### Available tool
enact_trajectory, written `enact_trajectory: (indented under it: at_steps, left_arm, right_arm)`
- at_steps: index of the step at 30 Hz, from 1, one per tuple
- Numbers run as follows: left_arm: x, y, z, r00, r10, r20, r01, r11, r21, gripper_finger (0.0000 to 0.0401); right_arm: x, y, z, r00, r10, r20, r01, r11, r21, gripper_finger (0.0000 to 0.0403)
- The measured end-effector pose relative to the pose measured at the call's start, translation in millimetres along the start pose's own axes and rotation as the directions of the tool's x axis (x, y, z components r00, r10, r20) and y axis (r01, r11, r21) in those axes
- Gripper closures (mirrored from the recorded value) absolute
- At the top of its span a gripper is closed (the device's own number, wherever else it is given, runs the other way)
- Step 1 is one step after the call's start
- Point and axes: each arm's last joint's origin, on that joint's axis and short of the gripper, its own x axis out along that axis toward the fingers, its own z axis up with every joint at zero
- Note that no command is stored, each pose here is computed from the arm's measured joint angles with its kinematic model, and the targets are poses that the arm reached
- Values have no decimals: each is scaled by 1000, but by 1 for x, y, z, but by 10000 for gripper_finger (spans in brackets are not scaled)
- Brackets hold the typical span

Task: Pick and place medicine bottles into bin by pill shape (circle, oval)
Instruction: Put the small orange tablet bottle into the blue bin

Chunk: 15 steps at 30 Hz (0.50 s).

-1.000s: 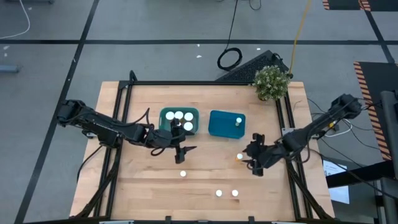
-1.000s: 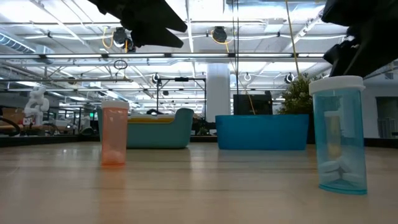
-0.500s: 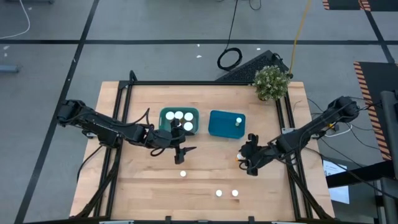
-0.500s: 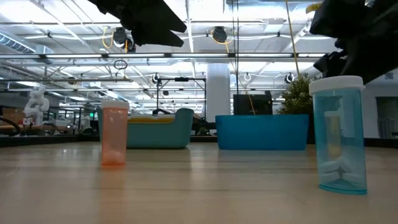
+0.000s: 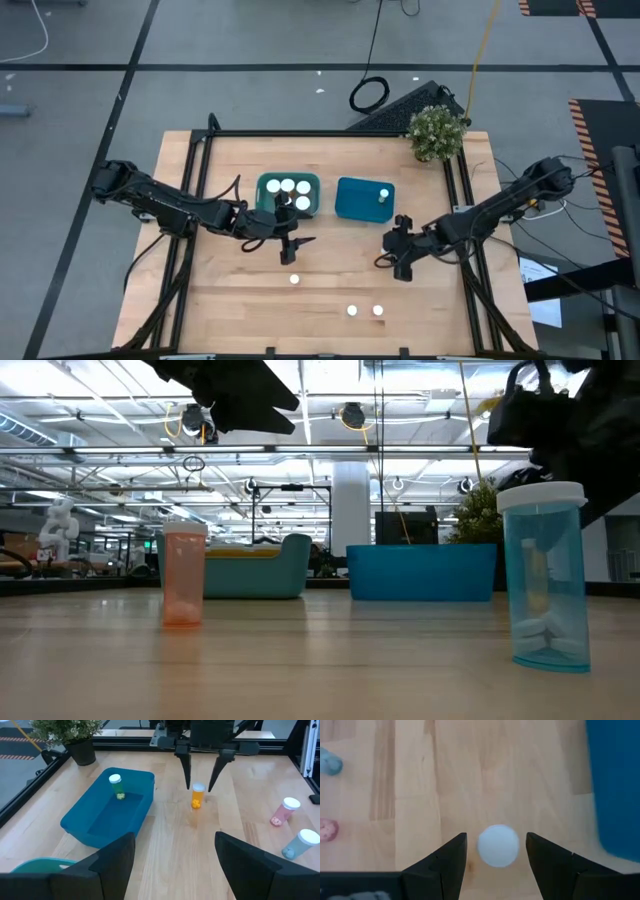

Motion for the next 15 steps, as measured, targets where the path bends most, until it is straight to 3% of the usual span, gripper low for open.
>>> enact_trajectory:
  at_steps: [8, 15]
  left_arm:
    - [0, 0, 0, 1000, -1, 1, 1, 1000, -19, 128]
    - [0, -1, 0, 1000, -2, 1, 2, 1000, -26, 128]
  right_arm:
    - [5, -3, 0, 1000, 4, -30, -4, 1000, 3, 210]
    - [4, -3, 3, 1000, 21, -14, -21, 1000, -2, 259]
